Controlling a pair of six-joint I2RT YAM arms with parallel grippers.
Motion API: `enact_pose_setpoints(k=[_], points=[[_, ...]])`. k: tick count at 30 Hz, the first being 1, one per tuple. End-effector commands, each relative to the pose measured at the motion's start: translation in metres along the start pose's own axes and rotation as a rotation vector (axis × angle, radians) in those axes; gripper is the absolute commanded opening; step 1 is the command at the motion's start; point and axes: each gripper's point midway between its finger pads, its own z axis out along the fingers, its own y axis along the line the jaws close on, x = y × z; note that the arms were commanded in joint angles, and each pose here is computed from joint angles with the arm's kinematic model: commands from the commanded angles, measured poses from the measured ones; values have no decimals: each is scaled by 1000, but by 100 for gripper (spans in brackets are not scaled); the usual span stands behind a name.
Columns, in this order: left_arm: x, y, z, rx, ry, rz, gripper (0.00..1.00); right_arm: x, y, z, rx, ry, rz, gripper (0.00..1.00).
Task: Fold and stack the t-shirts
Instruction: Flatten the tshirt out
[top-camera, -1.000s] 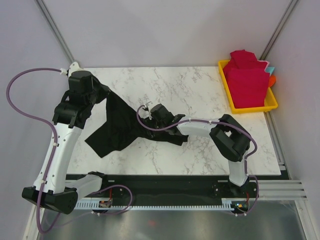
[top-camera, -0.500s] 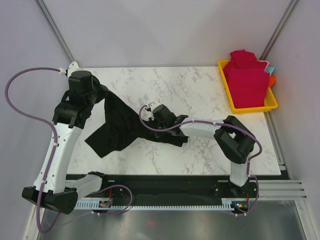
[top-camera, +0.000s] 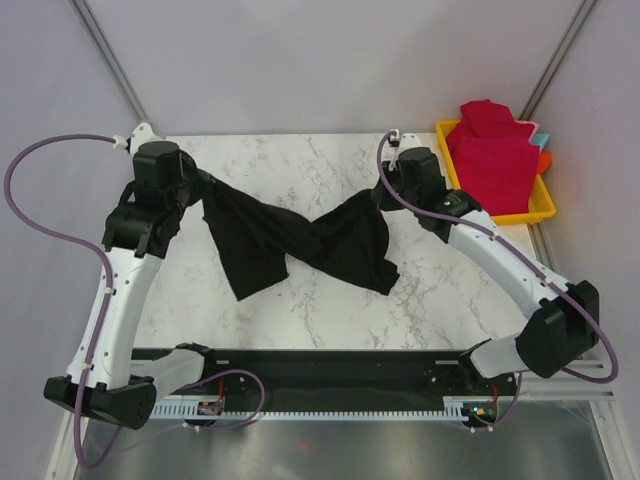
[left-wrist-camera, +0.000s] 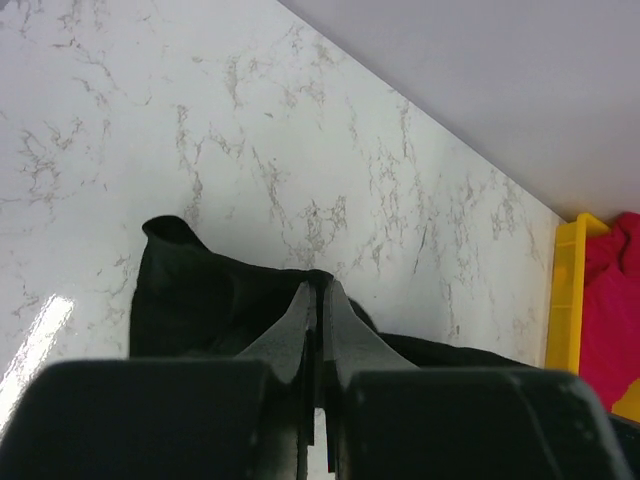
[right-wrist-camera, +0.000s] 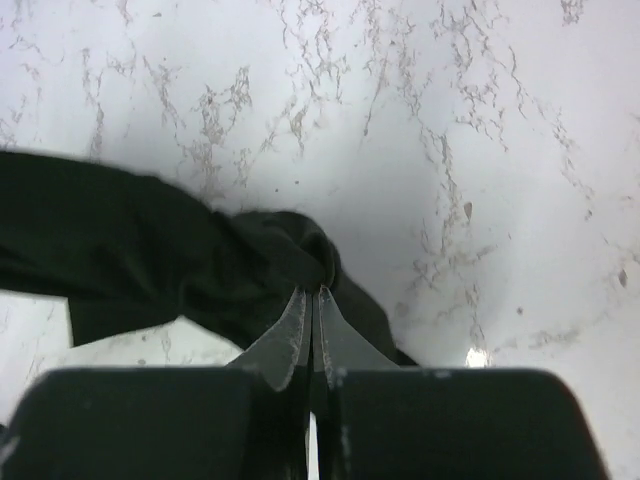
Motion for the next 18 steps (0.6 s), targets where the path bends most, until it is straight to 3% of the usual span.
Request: enact_pose_setpoints(k=[1,7,12,14,18], points=[[-35,-4,-39,64,-124,-16,2,-6,3,-47,10,-12,0,0],[-35,10,-88,147,-188,-41,2,-4,15,-108,-95,-65,3,0],[-53,18,-128,185,-283,-62,2,-40,9,-161,-45,-192,5,0],[-63,14,-139,203,-301,-72,2,-60,3,-171,10,-247,11,0],[-71,9,-133,176,-301,-88,2,-73,-26,-141,195,-241,27,0]])
